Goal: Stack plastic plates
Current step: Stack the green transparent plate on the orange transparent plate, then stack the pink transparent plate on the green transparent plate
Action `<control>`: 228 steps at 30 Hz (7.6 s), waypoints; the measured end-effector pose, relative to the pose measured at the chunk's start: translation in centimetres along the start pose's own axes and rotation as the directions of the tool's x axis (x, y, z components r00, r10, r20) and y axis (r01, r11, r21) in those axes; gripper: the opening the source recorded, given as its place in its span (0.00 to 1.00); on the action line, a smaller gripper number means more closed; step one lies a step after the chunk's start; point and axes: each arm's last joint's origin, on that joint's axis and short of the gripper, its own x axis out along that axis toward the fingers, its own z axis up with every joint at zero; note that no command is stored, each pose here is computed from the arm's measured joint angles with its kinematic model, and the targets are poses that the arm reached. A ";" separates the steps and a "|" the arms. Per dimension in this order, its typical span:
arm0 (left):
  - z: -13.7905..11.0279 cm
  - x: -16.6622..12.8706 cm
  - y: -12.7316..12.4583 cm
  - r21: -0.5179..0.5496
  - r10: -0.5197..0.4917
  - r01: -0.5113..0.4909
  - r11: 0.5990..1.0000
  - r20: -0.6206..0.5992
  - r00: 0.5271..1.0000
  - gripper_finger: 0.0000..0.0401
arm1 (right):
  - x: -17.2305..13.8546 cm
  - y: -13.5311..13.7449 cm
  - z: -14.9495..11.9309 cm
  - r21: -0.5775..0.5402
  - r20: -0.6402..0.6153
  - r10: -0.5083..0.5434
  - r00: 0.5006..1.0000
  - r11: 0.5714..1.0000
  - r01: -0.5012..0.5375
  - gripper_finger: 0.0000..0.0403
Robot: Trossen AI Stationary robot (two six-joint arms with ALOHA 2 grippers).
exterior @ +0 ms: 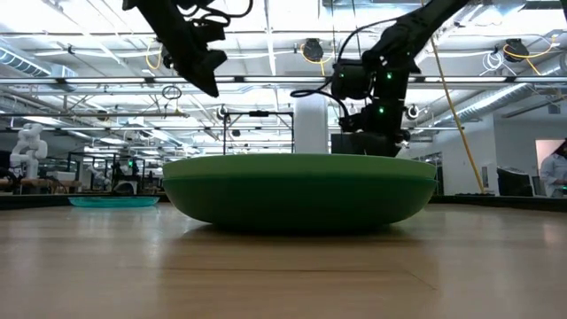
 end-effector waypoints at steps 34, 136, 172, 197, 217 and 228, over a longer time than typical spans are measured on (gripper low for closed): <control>-6.1 -11.4 3.2 -0.143 -0.092 0.153 0.978 0.363 0.927 0.20 | -13.5 17.4 -1.8 -0.658 0.300 0.397 0.867 0.744 -0.113 0.00; -4.9 0.1 4.7 -0.136 -0.051 0.058 0.989 0.060 0.997 0.20 | -8.6 6.6 8.2 -0.384 0.631 0.302 0.715 0.922 -0.050 0.33; -2.7 17.0 3.8 -0.304 -0.421 0.302 0.904 -0.510 0.750 0.20 | -11.4 1.4 -4.1 -0.403 0.584 0.296 0.756 0.914 -0.047 0.33; -4.8 19.8 6.2 -0.367 -0.379 0.193 0.910 -0.548 0.746 0.44 | -11.2 1.3 -4.6 -0.417 0.538 0.293 0.790 0.908 -0.053 0.33; -6.5 22.0 4.9 -0.355 -0.393 0.211 0.911 -0.588 0.707 0.44 | -11.2 1.3 -4.6 -0.417 0.538 0.293 0.790 0.907 -0.053 0.33; -6.2 21.8 4.1 -0.340 -0.399 0.233 0.911 -0.587 0.704 0.24 | -11.2 1.3 -4.6 -0.417 0.538 0.293 0.790 0.907 -0.053 0.33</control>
